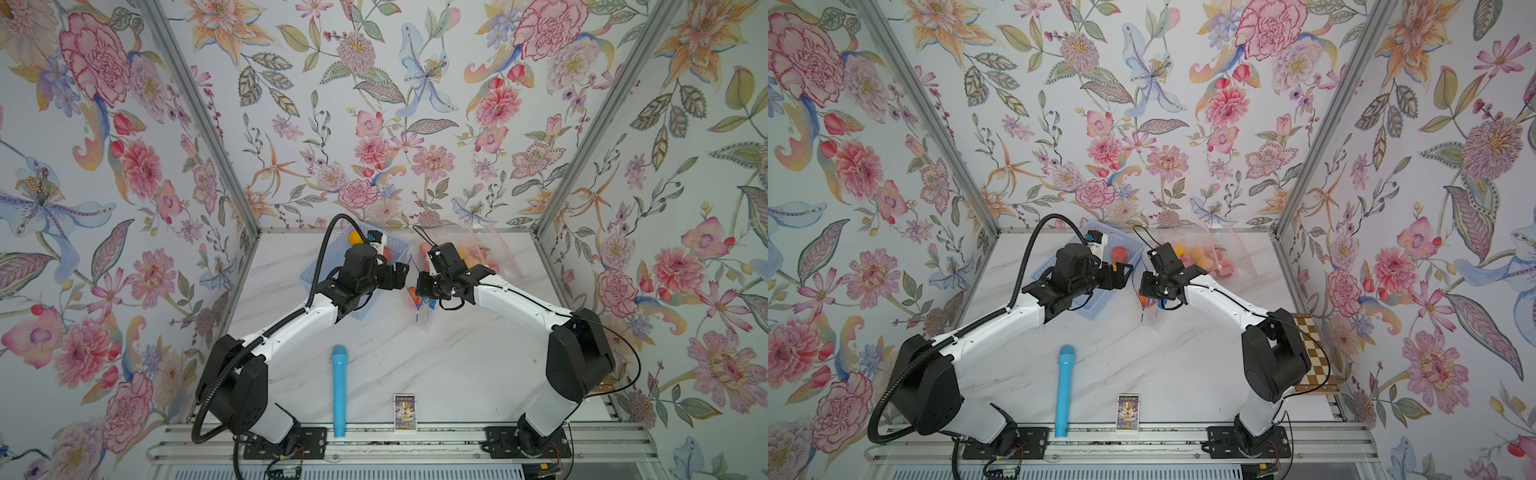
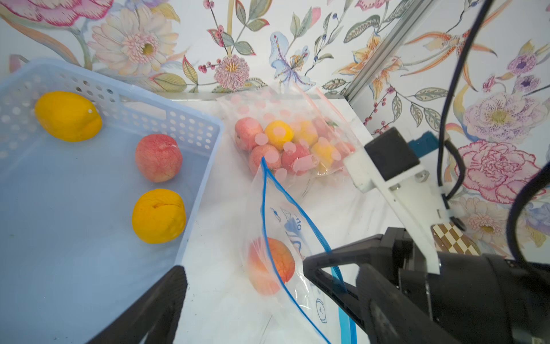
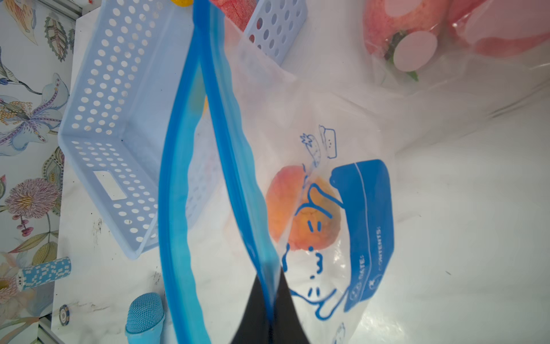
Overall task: Place the peach in a zip-top bag and seal the zipper
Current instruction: Pick up the peach from the basket.
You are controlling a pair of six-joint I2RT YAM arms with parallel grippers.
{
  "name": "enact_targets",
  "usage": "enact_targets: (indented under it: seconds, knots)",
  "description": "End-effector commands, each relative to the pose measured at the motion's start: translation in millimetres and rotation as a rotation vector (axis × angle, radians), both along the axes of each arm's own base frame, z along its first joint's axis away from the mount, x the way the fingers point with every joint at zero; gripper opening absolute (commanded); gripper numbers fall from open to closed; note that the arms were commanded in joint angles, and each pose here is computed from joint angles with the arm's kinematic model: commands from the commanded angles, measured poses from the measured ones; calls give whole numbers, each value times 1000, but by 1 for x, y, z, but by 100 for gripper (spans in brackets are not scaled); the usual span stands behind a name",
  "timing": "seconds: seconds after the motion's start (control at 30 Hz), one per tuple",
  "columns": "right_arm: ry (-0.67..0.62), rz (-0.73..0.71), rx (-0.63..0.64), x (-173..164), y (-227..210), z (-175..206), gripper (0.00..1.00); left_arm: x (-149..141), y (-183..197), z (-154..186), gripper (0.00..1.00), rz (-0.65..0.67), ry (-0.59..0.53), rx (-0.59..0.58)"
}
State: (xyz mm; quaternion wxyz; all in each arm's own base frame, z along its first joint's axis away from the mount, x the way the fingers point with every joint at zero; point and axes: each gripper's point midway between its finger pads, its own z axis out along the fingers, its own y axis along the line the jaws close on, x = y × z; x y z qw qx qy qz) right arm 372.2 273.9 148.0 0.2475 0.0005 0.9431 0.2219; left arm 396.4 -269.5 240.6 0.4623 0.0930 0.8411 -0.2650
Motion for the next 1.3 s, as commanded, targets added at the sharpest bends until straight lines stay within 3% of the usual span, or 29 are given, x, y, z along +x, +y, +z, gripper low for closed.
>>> enact_targets:
  seconds: [0.0,0.23,0.37,0.67,0.87,1.27]
  knots:
    - [4,-14,-7,-2,-4,1,0,24,29,-11,92,102,-2,39]
    - [5,-8,-6,-5,-2,0,0,100,81,-44,91,313,34,121]
    - [7,-9,-9,-6,-1,-1,0,140,97,-65,90,412,76,95]
    - [5,-6,-7,-5,0,0,0,208,101,-99,88,474,139,34]
    - [4,-7,-8,-4,1,0,0,235,114,-117,84,542,181,-14]
    - [19,-1,-7,-3,3,-5,0,259,130,-156,79,635,278,-114]
